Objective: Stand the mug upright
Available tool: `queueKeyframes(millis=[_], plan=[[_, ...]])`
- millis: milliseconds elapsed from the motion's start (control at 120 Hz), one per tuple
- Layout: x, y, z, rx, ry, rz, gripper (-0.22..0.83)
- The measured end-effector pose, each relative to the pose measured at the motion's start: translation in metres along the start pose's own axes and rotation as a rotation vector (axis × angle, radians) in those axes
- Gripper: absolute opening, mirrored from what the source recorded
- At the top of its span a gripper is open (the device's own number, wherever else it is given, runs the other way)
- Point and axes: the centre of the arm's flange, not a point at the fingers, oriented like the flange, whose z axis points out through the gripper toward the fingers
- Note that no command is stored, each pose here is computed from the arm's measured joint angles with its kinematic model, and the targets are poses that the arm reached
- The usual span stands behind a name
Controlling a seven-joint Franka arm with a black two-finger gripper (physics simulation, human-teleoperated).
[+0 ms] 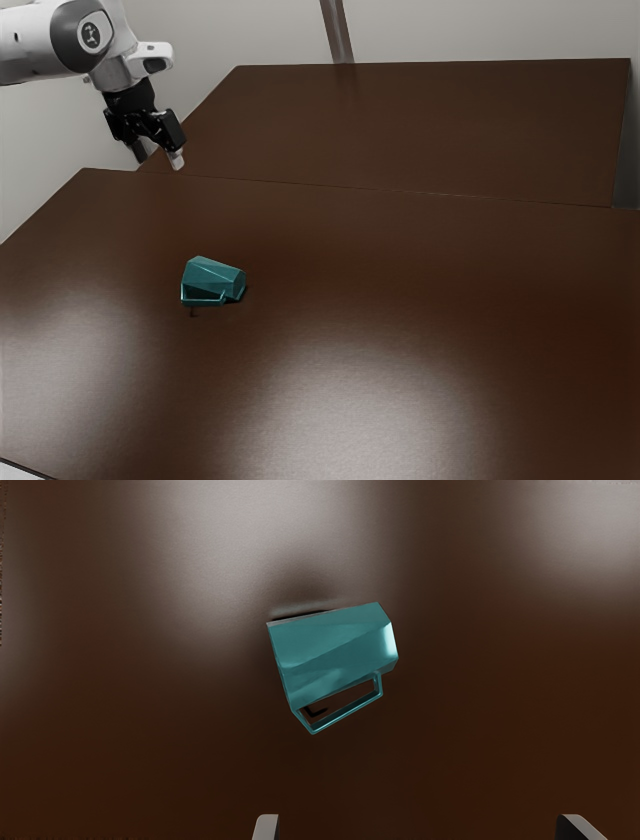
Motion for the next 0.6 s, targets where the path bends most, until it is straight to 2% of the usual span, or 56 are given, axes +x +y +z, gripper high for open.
queueKeyframes(millis=[442,600], plan=[[-0.003,-0.008,0.002,-0.011,-0.001,-0.035,0.62],[-0.023,-0.058,0.017,-0.144,0.014,-0.133,0.61]])
